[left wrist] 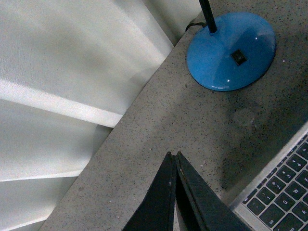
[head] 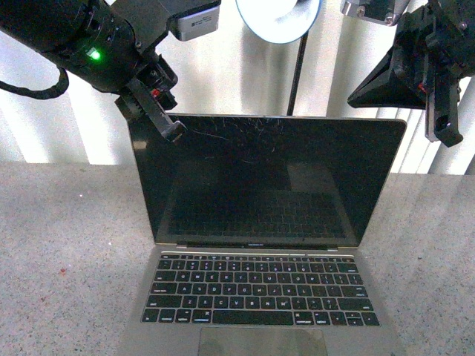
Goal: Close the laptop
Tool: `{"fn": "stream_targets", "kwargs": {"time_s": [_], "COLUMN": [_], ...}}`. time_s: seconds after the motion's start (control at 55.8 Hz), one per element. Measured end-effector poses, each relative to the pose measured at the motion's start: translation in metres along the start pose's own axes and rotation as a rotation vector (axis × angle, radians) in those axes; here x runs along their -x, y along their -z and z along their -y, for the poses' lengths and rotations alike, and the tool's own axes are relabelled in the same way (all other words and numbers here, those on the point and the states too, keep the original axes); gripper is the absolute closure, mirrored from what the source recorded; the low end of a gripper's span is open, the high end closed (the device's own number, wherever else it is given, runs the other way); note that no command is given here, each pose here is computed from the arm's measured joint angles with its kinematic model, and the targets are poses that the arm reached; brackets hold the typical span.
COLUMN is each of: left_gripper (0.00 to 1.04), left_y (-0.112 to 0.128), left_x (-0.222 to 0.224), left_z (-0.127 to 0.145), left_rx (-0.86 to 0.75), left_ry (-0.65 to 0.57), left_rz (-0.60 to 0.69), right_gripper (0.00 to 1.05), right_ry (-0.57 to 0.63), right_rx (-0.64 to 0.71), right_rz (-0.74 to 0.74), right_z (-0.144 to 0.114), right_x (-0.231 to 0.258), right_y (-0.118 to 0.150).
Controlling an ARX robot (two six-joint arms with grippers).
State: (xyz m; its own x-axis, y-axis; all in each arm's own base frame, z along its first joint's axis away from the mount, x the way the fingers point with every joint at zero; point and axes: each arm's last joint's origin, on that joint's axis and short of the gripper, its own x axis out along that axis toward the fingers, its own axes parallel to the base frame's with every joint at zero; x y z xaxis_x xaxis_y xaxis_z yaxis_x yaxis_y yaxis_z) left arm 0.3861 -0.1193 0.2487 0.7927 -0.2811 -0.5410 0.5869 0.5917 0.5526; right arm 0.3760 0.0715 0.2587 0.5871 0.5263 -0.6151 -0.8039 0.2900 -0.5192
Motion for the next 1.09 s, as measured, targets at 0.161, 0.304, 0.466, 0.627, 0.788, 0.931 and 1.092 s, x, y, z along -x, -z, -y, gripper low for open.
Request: {"fn": "stream_targets", "kwargs": {"time_s": [0.161,0.304,0.466,0.627,0.788,0.931,1.092], "left_gripper": [1.01,1.01,1.01,1.01,1.01,1.01,1.01], "left_y": [0.000,-0.001,-0.002,-0.003,-0.004,-0.004,0.001], "left_x": [0.000,0.000,0.001,0.001,0.002,0.002,0.004], "left_z": [0.001,0.002,0.003,0.005,0.009,0.013,0.018], "left_rx": [-0.001,-0.003,-0.022,-0.028,-0.031,-0.034,-0.027], "left_ry": [0.009,0.021,0.032,0.048,0.078,0.100,0.139], "left_rz": [-0.004,-0.007,-0.007,-0.013,-0.020,-0.020,-0.013], "right_gripper": [1.02,1.02,1.02,1.02,1.02,1.02,1.02], "right_ry": [-0.003,-0.023,-0.034,-0.037,-0.043,-0.064,-0.081], "right_rx": [-0.002,-0.010,-0.011,-0.011,-0.008,-0.010,0.000], "right_rz": [-0.005,-0.011,-0.010,-0.007,-0.001,-0.005,-0.005], "right_z": [0.005,0.005,0.005,0.004,0.002,-0.005,-0.014], "right_x": [-0.005,-0.014,-0.019,-0.019,-0.021,-0.024,-0.024], "right_y": [0.002,0.006,0.007,0.007,0.009,0.013,0.018]}}
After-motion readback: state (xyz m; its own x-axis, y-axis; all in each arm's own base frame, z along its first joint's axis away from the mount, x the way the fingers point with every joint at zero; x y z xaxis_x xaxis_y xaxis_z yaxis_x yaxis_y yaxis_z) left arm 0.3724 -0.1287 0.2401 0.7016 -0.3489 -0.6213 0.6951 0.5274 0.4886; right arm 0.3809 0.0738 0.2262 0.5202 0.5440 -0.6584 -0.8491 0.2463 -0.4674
